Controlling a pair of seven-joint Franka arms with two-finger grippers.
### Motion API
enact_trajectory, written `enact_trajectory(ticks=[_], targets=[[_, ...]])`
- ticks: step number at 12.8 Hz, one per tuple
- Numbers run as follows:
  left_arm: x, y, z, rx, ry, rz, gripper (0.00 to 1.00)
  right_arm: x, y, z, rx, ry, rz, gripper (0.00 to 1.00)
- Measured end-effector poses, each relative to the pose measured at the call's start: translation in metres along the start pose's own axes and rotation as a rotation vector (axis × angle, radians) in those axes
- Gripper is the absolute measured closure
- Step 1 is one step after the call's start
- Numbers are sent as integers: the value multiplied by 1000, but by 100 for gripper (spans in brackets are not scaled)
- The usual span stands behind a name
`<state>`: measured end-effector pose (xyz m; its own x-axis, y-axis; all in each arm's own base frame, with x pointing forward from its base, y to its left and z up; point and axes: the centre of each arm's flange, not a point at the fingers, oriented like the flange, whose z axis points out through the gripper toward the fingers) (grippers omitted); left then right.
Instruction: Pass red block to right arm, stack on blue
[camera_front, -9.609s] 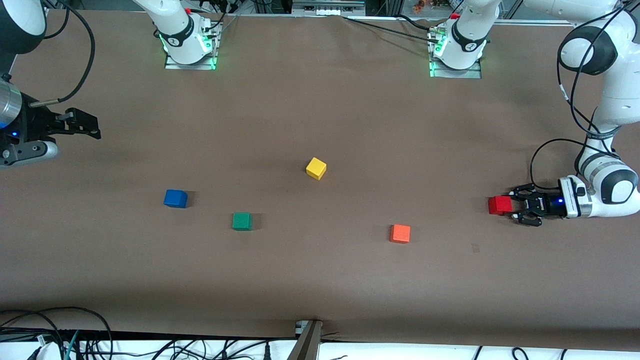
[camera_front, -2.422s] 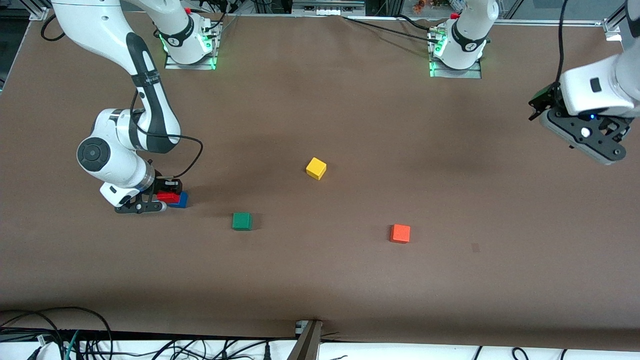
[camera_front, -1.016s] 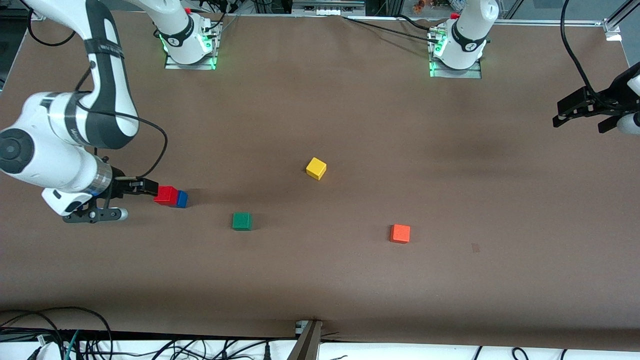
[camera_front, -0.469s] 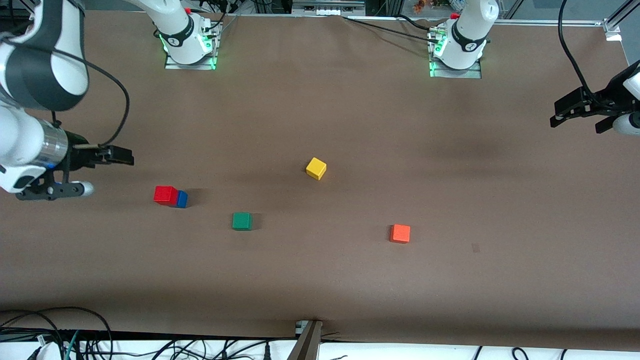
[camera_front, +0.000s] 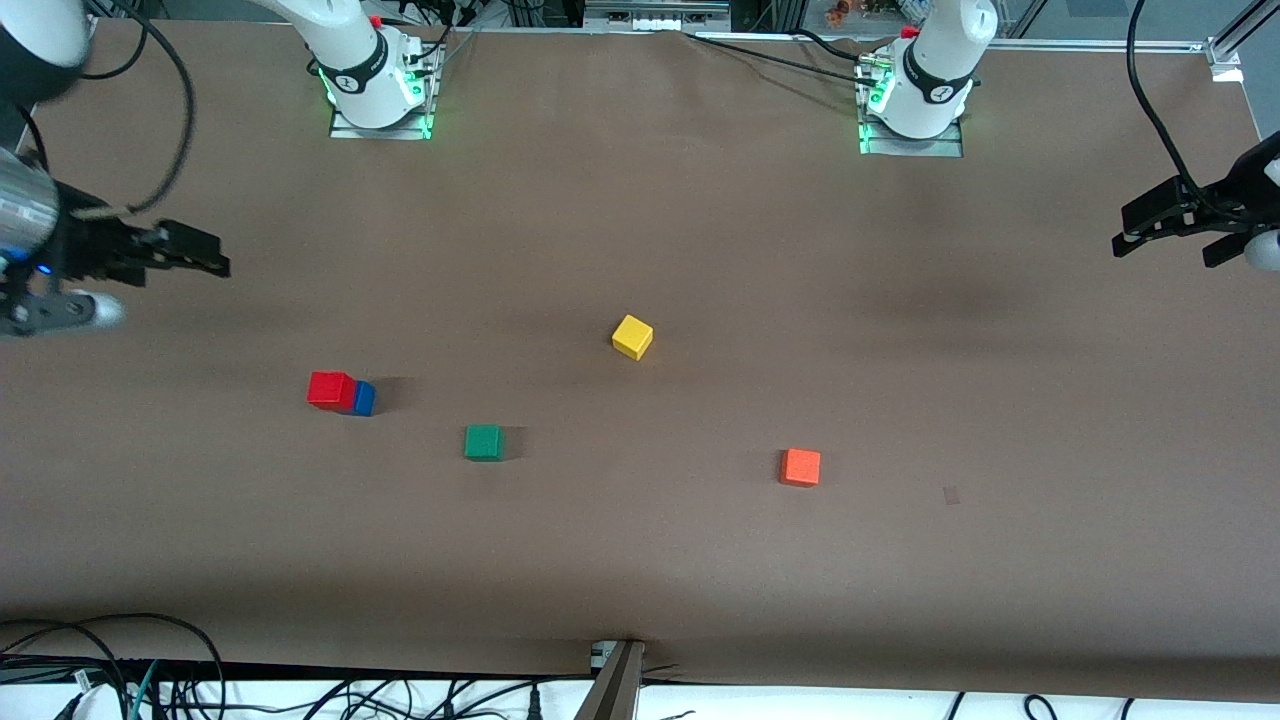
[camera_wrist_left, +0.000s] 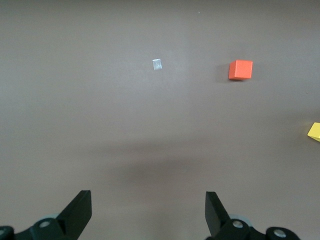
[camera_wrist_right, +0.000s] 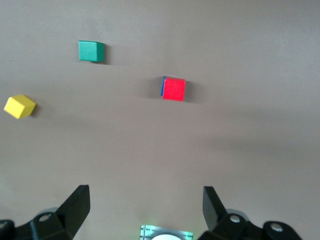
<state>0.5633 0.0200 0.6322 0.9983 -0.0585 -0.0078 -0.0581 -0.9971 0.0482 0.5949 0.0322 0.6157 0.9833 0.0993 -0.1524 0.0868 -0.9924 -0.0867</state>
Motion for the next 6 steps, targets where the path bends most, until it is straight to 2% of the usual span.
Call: enact_trajectory(ticks=[4,6], targets=[[1,-3,1,6,0,-3,0,-46,-24,-25,-75,0,-75,0],[2,-2,2,17,-4,0,0,-54,-35,-23,-84,-10,-96,0]])
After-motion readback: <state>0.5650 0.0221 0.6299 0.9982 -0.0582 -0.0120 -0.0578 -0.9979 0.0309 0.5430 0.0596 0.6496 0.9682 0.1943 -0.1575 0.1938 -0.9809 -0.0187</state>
